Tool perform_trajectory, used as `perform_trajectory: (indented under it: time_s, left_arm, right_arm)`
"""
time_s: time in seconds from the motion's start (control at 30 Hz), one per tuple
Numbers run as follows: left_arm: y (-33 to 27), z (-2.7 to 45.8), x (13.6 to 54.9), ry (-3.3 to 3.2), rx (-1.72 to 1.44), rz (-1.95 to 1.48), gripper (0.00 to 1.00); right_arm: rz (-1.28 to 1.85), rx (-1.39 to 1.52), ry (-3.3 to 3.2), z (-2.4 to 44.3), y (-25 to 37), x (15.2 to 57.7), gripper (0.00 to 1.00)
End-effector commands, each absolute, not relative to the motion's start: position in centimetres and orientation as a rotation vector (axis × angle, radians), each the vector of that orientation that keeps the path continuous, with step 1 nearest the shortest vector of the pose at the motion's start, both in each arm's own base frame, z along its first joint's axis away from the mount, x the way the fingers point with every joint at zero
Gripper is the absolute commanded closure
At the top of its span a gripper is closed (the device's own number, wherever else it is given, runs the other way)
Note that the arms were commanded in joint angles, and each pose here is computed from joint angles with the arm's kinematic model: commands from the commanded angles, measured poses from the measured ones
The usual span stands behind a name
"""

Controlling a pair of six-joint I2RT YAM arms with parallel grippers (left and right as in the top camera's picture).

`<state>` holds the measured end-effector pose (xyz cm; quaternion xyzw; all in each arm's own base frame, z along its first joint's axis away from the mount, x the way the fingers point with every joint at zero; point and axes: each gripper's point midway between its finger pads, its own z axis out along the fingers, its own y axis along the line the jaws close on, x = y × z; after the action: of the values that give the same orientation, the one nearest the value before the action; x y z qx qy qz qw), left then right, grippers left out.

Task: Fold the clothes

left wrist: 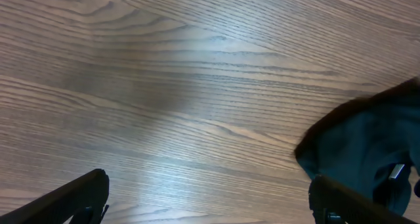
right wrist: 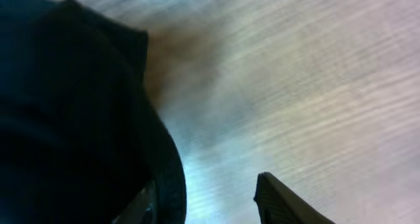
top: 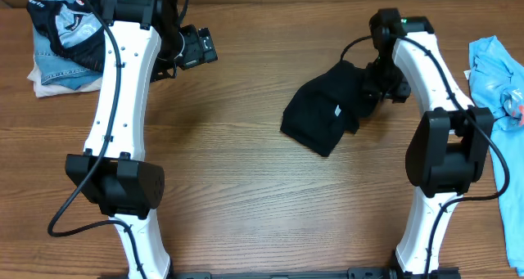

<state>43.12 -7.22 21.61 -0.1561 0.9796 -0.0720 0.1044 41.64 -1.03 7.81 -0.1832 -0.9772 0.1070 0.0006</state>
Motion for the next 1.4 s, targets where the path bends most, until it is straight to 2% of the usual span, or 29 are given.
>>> perform_trajectory:
  time_s: [0.0,0.03,0.1,0.17,0.37,0.4,0.5,0.57,0.73,0.97,1.07,1.17,1.23,1.33,1.37]
  left_arm:
    - [-7.3,20.9,43.2,2.907,-0.431,-0.191,0.00]
    - [-7.2,20.9,43.2,2.907,-0.431,-0.191,0.00]
    - [-7.2,20.9,43.2,2.909,-0.431,-0.190,0.00]
    - [-7.2,20.9,43.0,2.913,-0.432,-0.188,0.00]
    - [-7.2,20.9,42.9,2.919,-0.432,-0.186,0.00]
    - [-7.2,20.8,42.9,2.920,-0.433,-0.186,0.00]
    - [-7.2,20.8,42.8,2.922,-0.433,-0.185,0.00]
    - [-7.2,20.8,42.8,2.923,-0.433,-0.185,0.00]
    - [-7.2,20.8,42.6,2.931,-0.434,-0.182,0.00]
    - [-7.2,20.8,42.5,2.937,-0.434,-0.180,0.00]
    - [-7.2,20.8,42.4,2.938,-0.435,-0.179,0.00]
    - [-7.2,20.8,42.4,2.938,-0.435,-0.179,0.00]
    - [-7.2,20.8,42.4,2.938,-0.434,-0.179,0.00]
    - [-7.2,20.8,42.4,2.938,-0.434,-0.179,0.00]
    - [-7.2,20.8,42.4,2.938,-0.434,-0.179,0.00]
  right_arm:
    - [0.247,-0.755,-3.157,13.9,-0.5,42.3,0.46]
    - [0.204,-0.756,-3.161,14.7,-0.1,42.1,0.45]
    - [0.065,-0.746,-3.148,16.2,1.3,40.9,0.19]
    - [0.084,-0.738,-3.119,16.3,1.2,40.0,0.14]
    - [0.190,-0.794,-3.082,15.8,-0.7,39.4,0.11]
    - [0.129,-0.801,-3.067,15.7,-0.1,39.3,0.11]
    - [-0.307,-0.537,-3.029,16.0,5.1,38.8,0.11]
    - [-0.420,-0.411,-3.007,16.3,7.0,38.2,0.11]
    - [-0.334,-0.308,-2.941,13.7,9.6,36.0,0.12]
    - [-0.275,-0.397,-2.871,8.2,10.4,34.4,0.14]
    - [-0.269,-0.458,-2.858,6.4,10.2,34.1,0.18]
    - [-0.265,-0.462,-2.850,5.6,10.0,33.8,0.30]
    - [-0.259,-0.463,-2.843,5.4,10.0,33.6,0.45]
    - [-0.255,-0.464,-2.835,5.2,9.9,33.3,0.81]
    - [-0.248,-0.472,-2.829,5.2,9.9,33.2,0.90]
